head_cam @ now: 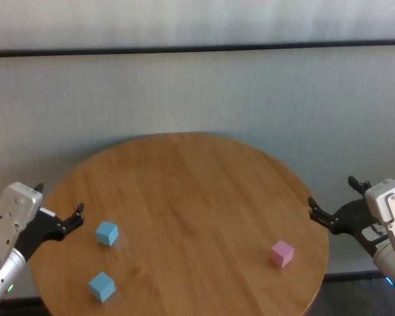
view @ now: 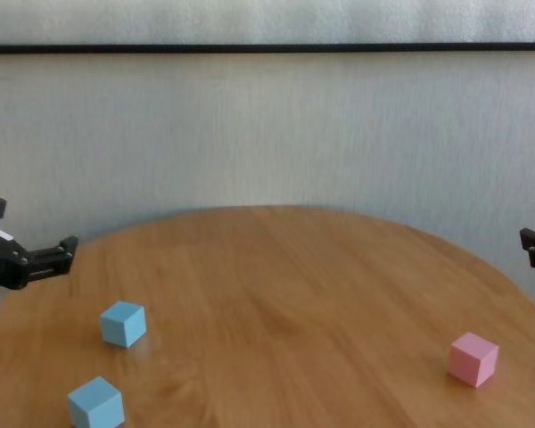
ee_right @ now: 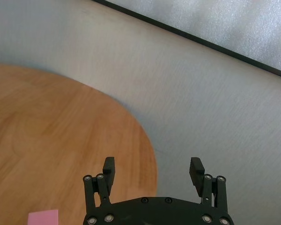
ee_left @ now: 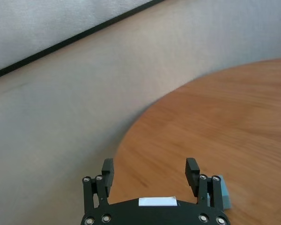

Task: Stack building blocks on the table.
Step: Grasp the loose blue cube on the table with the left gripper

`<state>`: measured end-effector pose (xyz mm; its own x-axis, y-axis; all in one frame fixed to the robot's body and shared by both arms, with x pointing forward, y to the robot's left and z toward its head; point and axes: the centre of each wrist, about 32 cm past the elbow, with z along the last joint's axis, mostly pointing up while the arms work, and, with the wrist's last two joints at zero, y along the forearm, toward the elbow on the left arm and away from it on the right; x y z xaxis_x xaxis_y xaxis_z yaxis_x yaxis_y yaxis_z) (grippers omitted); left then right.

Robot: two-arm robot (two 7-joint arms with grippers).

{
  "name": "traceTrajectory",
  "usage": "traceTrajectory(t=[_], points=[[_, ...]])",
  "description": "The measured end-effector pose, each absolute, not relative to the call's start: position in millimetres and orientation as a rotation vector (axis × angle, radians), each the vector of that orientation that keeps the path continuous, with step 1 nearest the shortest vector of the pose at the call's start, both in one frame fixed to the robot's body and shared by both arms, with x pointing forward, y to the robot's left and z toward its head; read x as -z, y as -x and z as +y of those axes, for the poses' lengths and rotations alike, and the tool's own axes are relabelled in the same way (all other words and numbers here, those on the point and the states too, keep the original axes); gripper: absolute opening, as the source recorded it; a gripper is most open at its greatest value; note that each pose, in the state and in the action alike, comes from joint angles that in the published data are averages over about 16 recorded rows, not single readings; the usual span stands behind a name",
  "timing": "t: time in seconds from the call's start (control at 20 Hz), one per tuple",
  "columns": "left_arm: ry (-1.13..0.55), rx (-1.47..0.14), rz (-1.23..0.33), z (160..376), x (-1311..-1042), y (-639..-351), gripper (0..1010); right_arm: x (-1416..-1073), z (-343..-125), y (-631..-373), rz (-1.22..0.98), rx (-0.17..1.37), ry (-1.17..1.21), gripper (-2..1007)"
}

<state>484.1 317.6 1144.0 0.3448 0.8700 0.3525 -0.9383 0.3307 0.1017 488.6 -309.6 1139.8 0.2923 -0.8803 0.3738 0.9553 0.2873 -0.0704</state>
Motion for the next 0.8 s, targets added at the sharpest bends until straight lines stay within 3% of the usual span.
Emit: traceTrajectory(t=[0.8], points=[[-0.338, -0.943, 0.094, 367, -1187, -450, 1000, -1140, -310, -489, -0.285, 1.248, 0.305, 1005]])
